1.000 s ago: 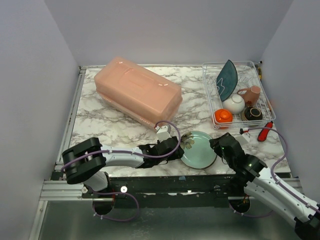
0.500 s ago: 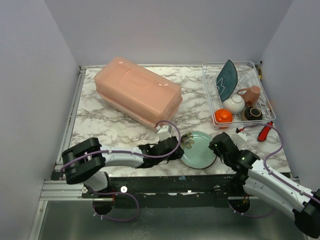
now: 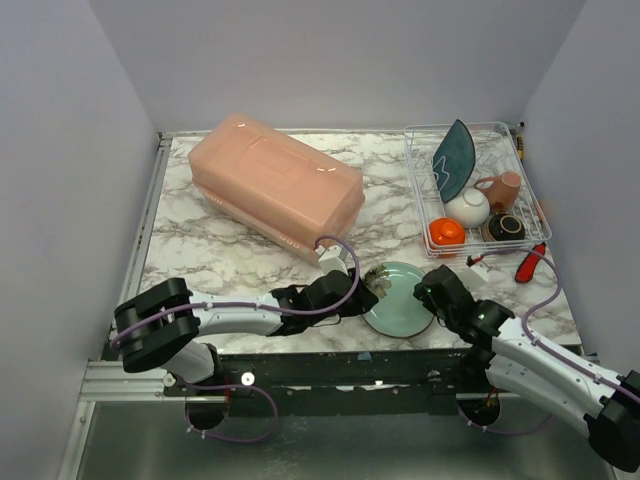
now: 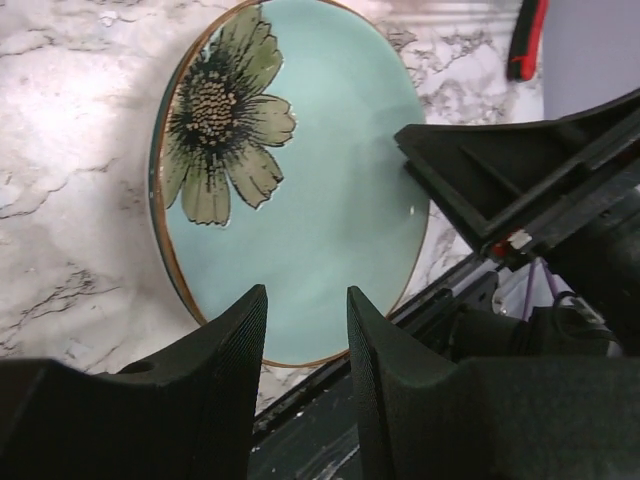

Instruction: Load the mixed dishes into the dish rack

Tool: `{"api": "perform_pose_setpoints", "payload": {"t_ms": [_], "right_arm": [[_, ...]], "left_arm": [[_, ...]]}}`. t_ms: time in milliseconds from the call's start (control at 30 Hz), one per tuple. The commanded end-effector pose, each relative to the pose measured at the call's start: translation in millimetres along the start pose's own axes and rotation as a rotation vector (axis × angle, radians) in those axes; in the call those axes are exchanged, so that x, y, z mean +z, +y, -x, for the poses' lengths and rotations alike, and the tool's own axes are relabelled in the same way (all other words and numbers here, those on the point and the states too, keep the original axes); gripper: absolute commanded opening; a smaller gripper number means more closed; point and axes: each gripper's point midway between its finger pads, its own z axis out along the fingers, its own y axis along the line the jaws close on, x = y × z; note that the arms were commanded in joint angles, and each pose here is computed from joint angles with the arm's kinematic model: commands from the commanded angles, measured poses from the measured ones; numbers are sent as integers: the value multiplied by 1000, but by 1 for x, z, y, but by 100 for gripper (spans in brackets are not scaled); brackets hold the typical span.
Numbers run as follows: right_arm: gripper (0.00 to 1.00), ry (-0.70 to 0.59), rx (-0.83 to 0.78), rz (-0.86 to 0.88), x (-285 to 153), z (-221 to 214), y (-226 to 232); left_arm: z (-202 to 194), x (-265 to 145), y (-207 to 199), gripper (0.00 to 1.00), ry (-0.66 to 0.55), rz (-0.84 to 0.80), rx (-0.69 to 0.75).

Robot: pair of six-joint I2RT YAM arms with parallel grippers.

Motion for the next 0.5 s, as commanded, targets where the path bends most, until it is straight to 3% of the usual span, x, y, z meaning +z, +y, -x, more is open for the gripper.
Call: {"api": "perform_pose_setpoints", "payload": {"t_ms": [0,267,333,467], "right_arm": [[52,14,-14,-5,4,-5,-3],[58,-68,-11,-62,-4,18,-7],[64,-101,0,-80,-7,26,-10],[69,-130,-9,-103,-9,33,-13]], "left_arm": [[12,-7,-26,39,-21,-89,-13],[8,-8,6,48,-11,21,-22],[7,-9,9,50,0,26,-28],[5,-8,9,63,15,-5,-25]]}}
